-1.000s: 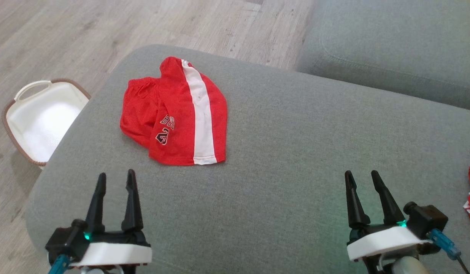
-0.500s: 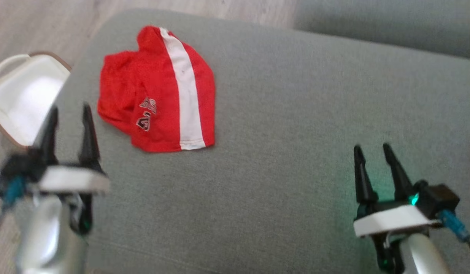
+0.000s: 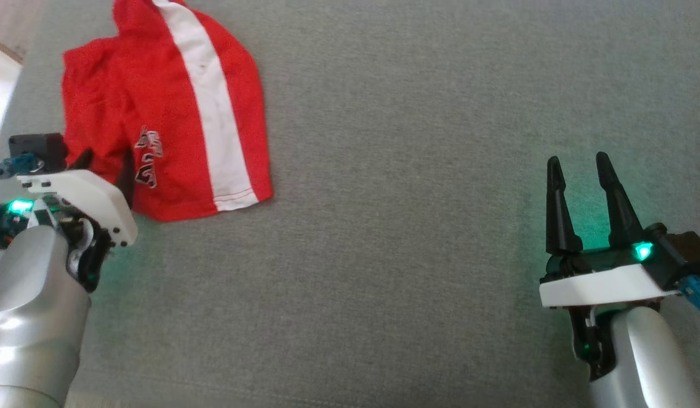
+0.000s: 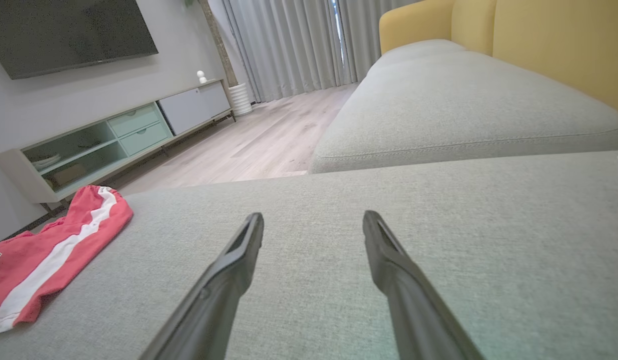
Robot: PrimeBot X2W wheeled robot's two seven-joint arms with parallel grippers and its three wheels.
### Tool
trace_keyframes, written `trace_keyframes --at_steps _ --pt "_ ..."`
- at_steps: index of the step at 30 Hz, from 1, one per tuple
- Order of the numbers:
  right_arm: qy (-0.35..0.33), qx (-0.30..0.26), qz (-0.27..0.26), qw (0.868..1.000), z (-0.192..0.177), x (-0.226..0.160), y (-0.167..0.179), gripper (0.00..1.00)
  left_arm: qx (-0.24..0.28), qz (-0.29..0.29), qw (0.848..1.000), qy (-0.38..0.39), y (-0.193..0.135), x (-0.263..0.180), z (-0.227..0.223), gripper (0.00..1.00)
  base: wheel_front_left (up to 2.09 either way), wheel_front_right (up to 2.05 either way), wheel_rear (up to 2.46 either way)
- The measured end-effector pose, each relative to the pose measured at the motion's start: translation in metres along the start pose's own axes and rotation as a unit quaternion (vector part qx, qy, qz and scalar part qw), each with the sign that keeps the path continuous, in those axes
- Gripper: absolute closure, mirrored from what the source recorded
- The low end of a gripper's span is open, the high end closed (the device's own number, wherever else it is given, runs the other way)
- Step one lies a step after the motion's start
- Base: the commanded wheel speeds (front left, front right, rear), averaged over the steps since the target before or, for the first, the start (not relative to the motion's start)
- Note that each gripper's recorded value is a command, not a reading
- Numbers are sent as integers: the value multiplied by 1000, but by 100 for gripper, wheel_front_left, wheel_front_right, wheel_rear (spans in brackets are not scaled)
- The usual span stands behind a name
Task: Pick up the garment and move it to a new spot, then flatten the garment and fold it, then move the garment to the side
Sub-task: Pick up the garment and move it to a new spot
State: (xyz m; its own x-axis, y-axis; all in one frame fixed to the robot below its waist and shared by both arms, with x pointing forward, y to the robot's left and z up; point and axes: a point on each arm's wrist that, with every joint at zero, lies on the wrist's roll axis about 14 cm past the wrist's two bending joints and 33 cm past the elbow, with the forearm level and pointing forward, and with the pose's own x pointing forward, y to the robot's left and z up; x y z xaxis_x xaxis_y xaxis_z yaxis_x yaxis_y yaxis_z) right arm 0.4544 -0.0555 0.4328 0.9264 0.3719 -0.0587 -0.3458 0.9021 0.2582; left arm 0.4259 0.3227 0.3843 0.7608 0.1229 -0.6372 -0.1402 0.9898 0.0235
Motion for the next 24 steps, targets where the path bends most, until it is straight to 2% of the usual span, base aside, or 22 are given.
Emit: trace_keyframes --at_steps 3,7,8,9,13,17,20,24 --pt "1 -3 -14 1000 -1 -3 -11 0 -8 -8 998 69 -5 11 -25 0 0 0 0" --pt "0 -6 -23 1000 0 -5 -17 0 -9 -17 996 86 -10 18 -24 2 0 0 0" --pt "0 -6 -23 1000 0 -5 -17 0 -9 -17 996 86 -10 18 -24 63 0 0 0" --pt "-1 -6 -24 1000 0 -6 -18 0 -11 -19 996 85 -10 19 -23 100 0 0 0" --pt "-9 -9 -25 1000 7 -6 -18 0 -15 -29 998 46 -16 19 -10 100 0 0 0" --pt "-18 -7 -25 1000 15 -9 -17 0 -38 -48 997 -53 -27 15 32 100 0 0 0" --pt "-23 -3 -24 999 21 -13 -14 0 -44 -78 986 -140 -44 5 77 100 0 0 0" --pt "-36 2 -29 999 31 -20 -14 0 -55 -140 962 -229 -82 -20 129 100 0 0 0"
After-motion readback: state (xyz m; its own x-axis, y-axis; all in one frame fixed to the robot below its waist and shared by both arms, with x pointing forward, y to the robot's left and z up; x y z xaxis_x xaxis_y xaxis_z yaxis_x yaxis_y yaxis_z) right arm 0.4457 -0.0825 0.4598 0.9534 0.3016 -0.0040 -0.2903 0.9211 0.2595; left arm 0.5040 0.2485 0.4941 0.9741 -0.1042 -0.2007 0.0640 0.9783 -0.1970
